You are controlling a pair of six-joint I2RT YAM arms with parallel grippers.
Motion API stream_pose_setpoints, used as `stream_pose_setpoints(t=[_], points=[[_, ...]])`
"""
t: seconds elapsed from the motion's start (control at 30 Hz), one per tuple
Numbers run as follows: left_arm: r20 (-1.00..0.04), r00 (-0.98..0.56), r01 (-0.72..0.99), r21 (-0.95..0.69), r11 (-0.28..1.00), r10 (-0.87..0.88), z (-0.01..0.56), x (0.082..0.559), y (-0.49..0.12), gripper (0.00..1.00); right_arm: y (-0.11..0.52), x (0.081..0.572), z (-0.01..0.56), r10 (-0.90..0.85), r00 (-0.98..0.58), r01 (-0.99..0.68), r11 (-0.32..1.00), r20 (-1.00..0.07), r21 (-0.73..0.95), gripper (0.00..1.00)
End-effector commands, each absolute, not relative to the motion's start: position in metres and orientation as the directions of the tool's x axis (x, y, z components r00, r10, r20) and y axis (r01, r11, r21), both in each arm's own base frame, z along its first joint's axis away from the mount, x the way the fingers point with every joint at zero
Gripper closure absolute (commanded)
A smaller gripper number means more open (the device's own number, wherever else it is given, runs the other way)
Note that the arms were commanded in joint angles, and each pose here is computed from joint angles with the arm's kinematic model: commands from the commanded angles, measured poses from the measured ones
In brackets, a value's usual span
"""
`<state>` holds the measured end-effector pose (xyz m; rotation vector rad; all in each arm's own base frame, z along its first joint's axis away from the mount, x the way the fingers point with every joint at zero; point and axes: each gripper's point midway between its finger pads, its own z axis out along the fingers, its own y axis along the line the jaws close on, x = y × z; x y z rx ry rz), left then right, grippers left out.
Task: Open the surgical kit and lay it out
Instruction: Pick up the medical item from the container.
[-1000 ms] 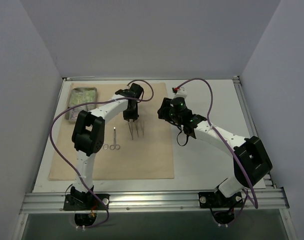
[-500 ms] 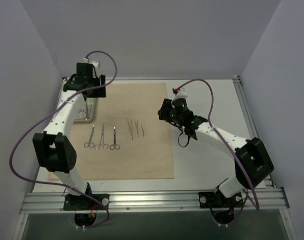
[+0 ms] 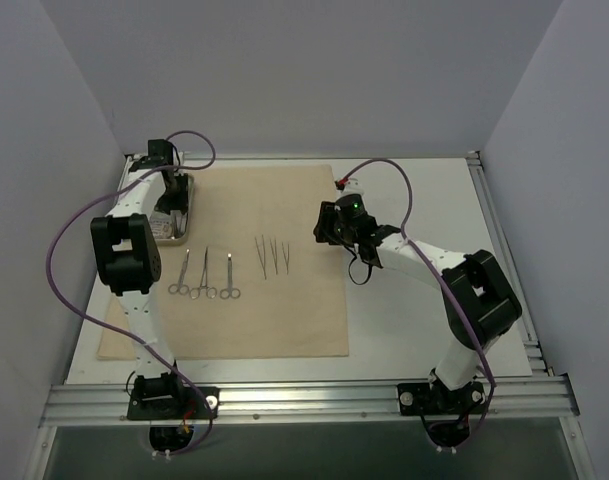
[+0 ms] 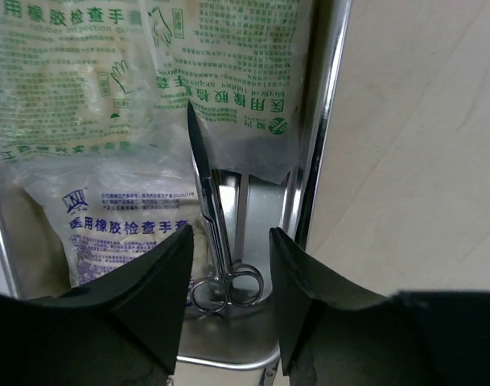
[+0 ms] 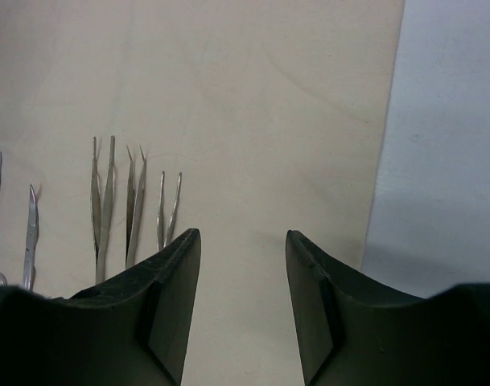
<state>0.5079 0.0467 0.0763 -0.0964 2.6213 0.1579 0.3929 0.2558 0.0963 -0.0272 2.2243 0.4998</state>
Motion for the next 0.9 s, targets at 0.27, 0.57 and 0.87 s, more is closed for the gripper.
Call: stream_pose_setpoints(t=[0.27, 0.57, 0.87], points=[[-0.526, -0.85, -0.153, 0.189, 0.97, -0.032, 0.072, 0.532, 0.069, 0.59, 0.255, 0.413, 0.107, 0.171, -0.624, -0.199, 0.909, -0.763, 0.367, 0.57], [-0.467, -0.883, -0.147, 0.167, 0.975, -0.053, 0.039, 0.529, 0.072, 0.59, 0.251, 0.413, 0.106, 0.174, -0.627, -0.19, 0.911, -0.76, 0.365, 0.57], [-0.417, -0.899, -0.198, 0.114, 0.974, -0.134, 0.015, 0.524, 0.079, 0.83, 0.249, 0.413, 0.107, 0.181, -0.623, -0.181, 0.913, -0.761, 0.366, 0.57]])
